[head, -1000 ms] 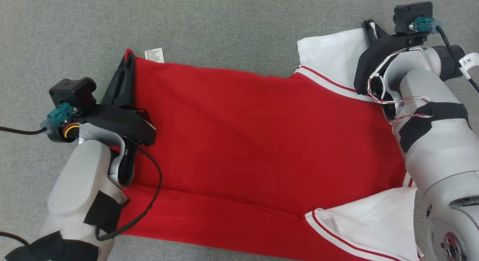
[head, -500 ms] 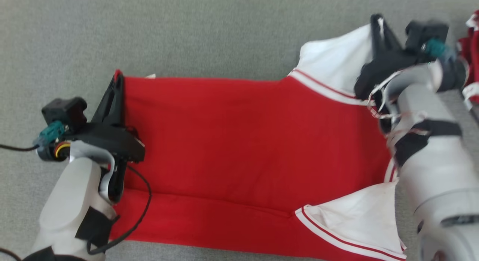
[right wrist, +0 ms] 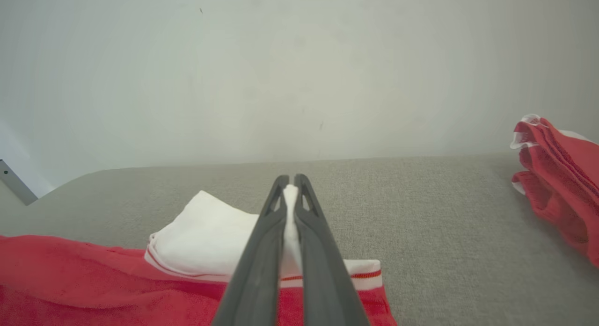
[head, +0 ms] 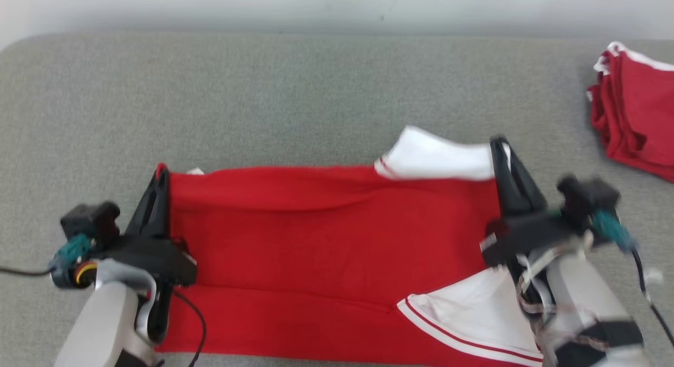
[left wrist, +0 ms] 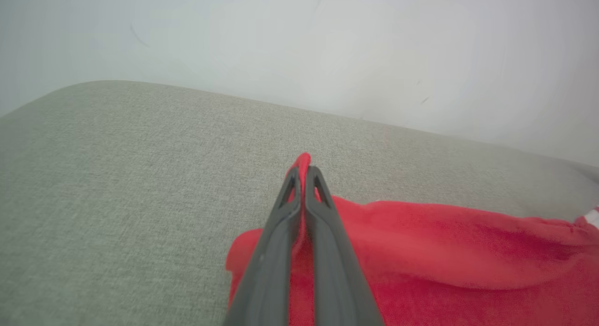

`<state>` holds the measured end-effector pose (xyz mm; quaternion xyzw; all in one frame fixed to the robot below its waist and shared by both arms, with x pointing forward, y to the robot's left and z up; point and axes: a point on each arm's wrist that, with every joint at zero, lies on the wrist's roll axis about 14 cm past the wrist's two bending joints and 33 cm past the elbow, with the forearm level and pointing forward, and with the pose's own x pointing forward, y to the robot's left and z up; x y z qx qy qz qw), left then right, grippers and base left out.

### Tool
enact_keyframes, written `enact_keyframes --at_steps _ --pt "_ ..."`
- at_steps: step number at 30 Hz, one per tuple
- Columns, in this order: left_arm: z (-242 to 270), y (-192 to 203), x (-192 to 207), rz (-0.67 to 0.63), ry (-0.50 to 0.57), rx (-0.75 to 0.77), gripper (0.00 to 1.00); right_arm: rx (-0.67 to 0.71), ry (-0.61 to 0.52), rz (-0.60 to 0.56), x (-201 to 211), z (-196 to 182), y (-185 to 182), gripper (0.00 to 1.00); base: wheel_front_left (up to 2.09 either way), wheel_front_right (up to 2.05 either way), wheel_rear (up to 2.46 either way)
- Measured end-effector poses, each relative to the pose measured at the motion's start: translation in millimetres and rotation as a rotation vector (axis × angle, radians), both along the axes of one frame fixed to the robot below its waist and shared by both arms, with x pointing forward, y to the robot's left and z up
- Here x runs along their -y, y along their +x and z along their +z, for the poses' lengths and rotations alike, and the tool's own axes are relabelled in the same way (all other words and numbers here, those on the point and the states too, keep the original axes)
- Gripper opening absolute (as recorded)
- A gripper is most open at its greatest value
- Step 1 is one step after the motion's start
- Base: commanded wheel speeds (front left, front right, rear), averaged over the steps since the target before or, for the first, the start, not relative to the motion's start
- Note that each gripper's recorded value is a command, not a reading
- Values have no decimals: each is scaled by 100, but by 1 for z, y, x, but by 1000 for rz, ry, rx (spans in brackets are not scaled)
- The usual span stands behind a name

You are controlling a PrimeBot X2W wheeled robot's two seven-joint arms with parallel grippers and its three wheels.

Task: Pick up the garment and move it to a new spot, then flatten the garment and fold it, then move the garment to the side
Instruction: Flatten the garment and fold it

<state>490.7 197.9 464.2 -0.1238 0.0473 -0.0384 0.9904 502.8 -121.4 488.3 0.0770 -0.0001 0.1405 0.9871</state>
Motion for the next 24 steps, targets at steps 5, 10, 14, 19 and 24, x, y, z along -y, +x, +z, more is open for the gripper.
enact_keyframes --at_steps 5,10,14,19,24 --pt "1 -15 1 -2 -7 8 0 -4 74 1 5 0 -38 0 0 0 0" --pt "2 -27 -2 15 -17 15 0 -12 134 12 3 1 -70 0 0 0 0" --pt "10 -35 -7 40 -28 44 0 -24 180 8 5 1 -90 0 0 0 0" --pt "5 -47 -5 40 -36 36 0 -69 182 6 7 -12 -109 0 0 0 0" --pt "-5 -62 -2 42 -43 9 0 -107 164 -11 13 -24 -121 0 0 0 0"
